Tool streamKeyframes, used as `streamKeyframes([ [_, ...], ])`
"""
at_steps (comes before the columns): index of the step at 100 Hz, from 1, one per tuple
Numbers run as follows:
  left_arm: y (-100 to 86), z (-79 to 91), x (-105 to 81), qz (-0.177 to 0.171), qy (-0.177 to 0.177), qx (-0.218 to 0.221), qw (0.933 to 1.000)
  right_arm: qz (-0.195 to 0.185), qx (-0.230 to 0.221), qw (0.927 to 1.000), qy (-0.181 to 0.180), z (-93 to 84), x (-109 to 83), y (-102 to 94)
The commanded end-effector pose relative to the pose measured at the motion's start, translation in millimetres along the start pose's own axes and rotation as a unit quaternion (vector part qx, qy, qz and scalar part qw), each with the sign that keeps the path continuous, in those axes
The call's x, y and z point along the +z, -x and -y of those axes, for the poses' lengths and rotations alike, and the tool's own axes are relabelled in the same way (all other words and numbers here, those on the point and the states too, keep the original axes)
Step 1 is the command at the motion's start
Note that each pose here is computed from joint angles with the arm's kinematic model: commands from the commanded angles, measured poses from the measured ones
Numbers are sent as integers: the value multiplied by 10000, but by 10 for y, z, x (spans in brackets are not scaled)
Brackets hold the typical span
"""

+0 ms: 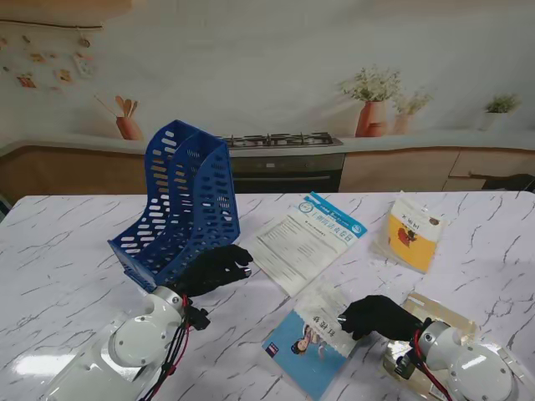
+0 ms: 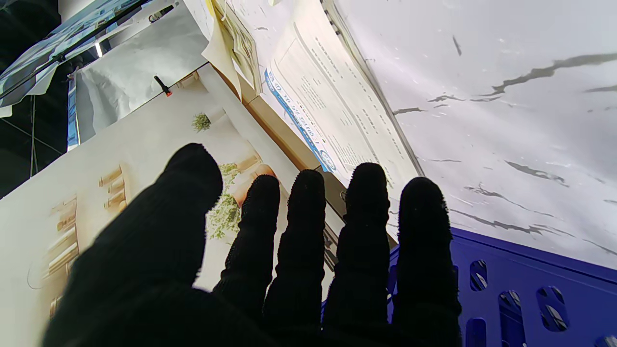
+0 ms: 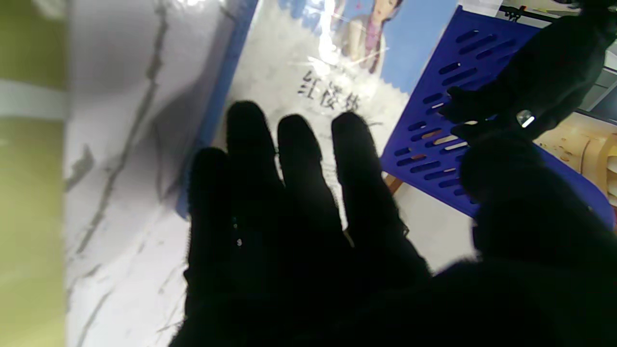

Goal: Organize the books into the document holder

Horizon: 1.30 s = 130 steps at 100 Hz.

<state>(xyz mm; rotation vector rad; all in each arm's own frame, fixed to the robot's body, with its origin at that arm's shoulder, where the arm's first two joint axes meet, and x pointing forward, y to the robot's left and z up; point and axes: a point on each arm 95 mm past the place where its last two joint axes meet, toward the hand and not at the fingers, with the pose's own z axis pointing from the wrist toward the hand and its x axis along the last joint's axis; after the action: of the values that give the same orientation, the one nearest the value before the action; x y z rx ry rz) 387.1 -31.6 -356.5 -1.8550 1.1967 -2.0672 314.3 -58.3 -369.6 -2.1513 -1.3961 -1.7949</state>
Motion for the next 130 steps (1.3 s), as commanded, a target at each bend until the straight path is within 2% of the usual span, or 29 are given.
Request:
streamKeyframes([
  [1,-34,-59,14,-150,79,-99,9998,126,71,9998,-111,72,-34,53],
  [23,-38,-112,54,-265,152,-148,9994,254,47,9994,-234,66,-55,68],
  [50,-35,-189,81,-344,303,-242,9987,250,-195,9989,-336,48,56,130],
  [83,-39,-244,81,-378,478,-291,9977,35,-408,9988,-274,-33,214,177],
  [109,-5,-317,76,-381,754,-341,9958,-118,-631,9977,-235,-139,310,144],
  [130,-6,-426,64,-413,1045,-348,9931,-215,-625,9975,-252,-140,374,126],
])
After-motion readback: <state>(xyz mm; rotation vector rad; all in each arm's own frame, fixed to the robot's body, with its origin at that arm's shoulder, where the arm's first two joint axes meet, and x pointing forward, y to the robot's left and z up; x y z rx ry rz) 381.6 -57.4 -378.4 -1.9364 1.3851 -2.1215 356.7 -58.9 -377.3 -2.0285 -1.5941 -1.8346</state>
